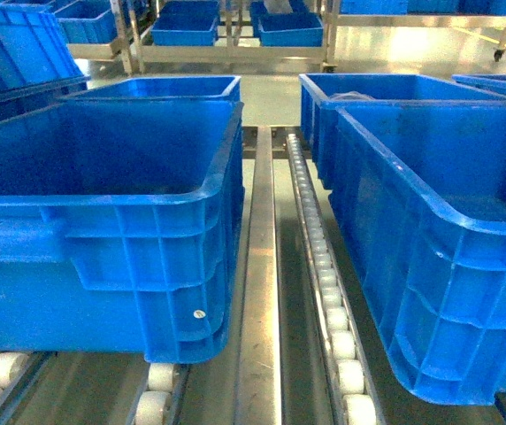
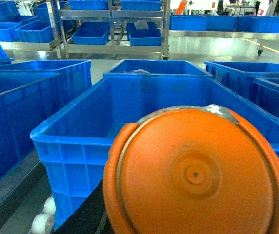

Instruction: Sort blue parts and orange caps into right shelf containers

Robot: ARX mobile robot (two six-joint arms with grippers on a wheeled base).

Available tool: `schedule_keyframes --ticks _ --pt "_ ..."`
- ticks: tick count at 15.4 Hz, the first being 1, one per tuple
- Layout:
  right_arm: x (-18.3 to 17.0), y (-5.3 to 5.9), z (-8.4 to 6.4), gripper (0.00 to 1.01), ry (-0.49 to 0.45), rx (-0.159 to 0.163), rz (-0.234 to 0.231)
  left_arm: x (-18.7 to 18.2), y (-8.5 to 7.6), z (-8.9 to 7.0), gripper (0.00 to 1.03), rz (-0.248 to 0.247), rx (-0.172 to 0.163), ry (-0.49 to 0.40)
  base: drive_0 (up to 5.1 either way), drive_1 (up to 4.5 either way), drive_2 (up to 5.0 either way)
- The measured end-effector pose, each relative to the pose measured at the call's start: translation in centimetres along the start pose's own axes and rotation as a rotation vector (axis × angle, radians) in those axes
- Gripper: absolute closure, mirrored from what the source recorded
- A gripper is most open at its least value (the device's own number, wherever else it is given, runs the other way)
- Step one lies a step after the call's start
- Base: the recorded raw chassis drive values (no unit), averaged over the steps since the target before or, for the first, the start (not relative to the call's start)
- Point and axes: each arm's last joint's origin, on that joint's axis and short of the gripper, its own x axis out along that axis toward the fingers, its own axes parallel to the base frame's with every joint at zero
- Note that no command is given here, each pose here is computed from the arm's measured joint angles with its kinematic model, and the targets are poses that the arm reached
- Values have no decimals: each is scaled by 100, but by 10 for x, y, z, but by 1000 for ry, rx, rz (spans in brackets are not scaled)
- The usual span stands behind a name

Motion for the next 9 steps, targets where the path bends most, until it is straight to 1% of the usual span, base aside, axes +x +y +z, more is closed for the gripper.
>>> schedule_keyframes --ticks 9 --pt "0 0 0 57 -2 0 2 0 0 0 61 0 0 0 0 0 0"
